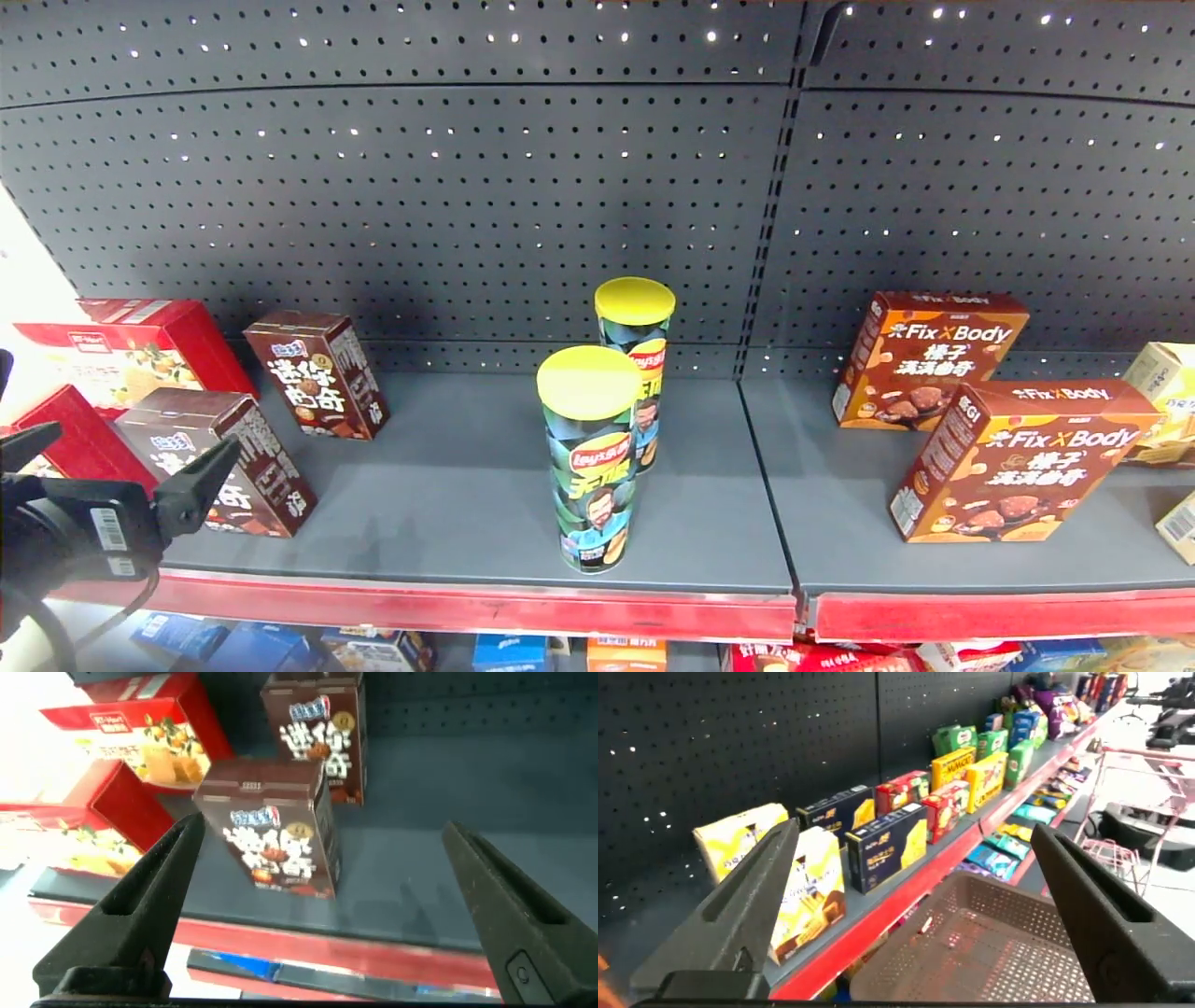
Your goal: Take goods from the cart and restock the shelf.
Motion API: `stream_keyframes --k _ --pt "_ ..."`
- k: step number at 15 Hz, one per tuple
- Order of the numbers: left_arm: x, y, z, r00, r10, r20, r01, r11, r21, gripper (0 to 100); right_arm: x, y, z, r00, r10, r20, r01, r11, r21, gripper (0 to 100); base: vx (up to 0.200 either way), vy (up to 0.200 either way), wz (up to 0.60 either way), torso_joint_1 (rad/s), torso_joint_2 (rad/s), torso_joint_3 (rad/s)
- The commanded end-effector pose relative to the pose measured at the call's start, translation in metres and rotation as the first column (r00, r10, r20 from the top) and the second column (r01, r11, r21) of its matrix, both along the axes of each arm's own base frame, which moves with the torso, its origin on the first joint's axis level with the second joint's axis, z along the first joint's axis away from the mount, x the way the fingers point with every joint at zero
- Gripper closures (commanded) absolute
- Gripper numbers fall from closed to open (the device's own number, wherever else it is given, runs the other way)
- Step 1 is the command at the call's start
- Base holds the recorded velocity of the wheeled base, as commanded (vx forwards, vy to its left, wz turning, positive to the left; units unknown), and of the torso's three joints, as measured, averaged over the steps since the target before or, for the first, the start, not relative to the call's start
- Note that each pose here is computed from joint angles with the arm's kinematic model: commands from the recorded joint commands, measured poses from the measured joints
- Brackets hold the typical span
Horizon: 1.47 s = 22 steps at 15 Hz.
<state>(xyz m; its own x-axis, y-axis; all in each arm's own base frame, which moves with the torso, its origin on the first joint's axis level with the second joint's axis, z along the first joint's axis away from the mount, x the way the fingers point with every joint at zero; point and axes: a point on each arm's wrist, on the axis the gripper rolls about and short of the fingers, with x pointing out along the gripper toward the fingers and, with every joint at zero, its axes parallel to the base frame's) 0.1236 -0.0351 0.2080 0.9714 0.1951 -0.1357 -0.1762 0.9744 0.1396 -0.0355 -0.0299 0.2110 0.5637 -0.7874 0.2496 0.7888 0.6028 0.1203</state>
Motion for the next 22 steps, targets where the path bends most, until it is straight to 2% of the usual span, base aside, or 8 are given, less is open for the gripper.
stream_keyframes --k 1,2,4,5,8,10,13,22 --pt "0.022 -0.009 0.003 0.999 0.011 -0.031 -0.010 1.000 0.012 0 -0.004 -0.001 -0.004 1.000 -0.006 -0.004 0.006 1.000 -0.007 0 0.000 0.000 0.00 0.000 0.00 0.000" --pt "0.032 -0.018 0.008 0.999 -0.008 -0.033 0.009 1.000 0.018 0 -0.005 -0.001 -0.004 1.000 -0.004 -0.011 0.004 1.000 -0.015 0 0.000 0.000 0.00 0.000 0.00 0.000" --pt "0.047 -0.047 0.012 0.992 -0.115 -0.050 0.116 0.993 0.024 0 -0.005 -0.002 -0.005 1.000 0.000 -0.017 0.000 1.000 -0.020 0 0.000 0.000 0.00 0.000 0.00 0.000" --pt "0.056 -0.061 0.002 0.983 -0.152 -0.101 0.157 0.987 0.044 0 -0.006 -0.002 -0.004 1.000 -0.004 -0.015 0.004 1.000 -0.021 0 0.000 0.000 0.00 0.000 0.00 0.000" --pt "0.074 -0.079 -0.023 0.963 -0.172 -0.208 0.194 0.977 0.089 0 -0.010 -0.003 0.001 1.000 -0.012 -0.012 0.011 0.999 -0.033 0 0.000 0.000 0.00 0.000 0.00 0.000" --pt "0.083 -0.082 -0.039 0.949 -0.160 -0.273 0.208 0.965 0.160 0 -0.015 -0.004 0.002 1.000 -0.014 0.000 0.014 0.999 -0.034 0 0.000 0.000 0.00 0.000 0.00 0.000" --pt "0.091 -0.096 -0.050 0.939 -0.194 -0.284 0.256 0.946 0.200 0 -0.018 -0.005 0.002 1.000 -0.016 0.013 0.016 0.999 -0.032 0 0.000 0.000 0.00 0.000 0.00 0.000" --pt "0.096 -0.116 -0.073 0.907 -0.230 -0.353 0.324 0.916 0.237 0 -0.016 -0.005 -0.002 1.000 -0.014 0.000 0.014 0.999 -0.036 0 0.000 0.000 0.00 0.000 0.00 0.000"
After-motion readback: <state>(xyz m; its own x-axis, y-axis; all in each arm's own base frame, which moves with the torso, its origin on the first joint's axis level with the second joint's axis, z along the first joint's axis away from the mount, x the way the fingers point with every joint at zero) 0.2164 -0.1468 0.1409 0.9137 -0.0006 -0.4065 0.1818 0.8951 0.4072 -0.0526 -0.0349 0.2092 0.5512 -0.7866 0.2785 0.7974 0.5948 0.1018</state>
